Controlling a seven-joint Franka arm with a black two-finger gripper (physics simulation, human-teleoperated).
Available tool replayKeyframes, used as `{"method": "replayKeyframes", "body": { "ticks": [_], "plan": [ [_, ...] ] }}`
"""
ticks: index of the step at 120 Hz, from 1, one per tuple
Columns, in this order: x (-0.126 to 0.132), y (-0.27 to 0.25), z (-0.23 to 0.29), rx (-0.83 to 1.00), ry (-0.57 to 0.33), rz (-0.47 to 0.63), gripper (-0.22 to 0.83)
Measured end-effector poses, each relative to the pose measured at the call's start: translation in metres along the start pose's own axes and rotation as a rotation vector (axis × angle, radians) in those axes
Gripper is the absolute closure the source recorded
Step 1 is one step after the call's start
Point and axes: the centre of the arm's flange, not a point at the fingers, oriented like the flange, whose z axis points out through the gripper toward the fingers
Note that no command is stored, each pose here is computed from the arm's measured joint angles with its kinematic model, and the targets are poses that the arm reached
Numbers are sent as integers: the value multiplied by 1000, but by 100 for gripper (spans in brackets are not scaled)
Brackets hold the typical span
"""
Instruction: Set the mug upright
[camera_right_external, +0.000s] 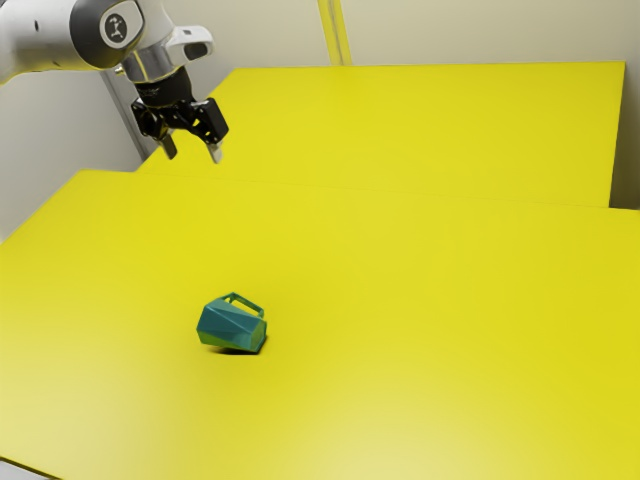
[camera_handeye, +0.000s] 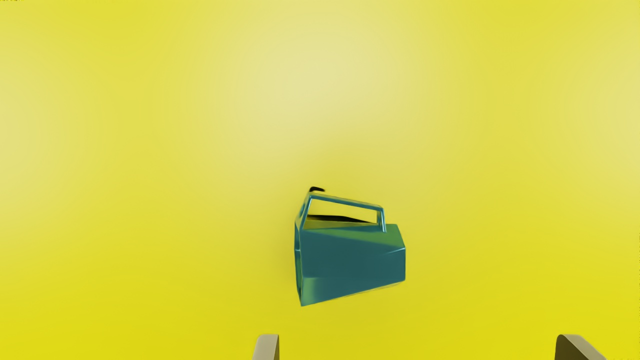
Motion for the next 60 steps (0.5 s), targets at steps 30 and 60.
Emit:
{"method": "replayKeyframes", "body": {
  "ticks": [30, 60],
  "plan": [
    [-8, 8, 13, -4, -49, 15, 0],
    [-36, -7, 50, -171, -133, -8, 0]
  ]
}}
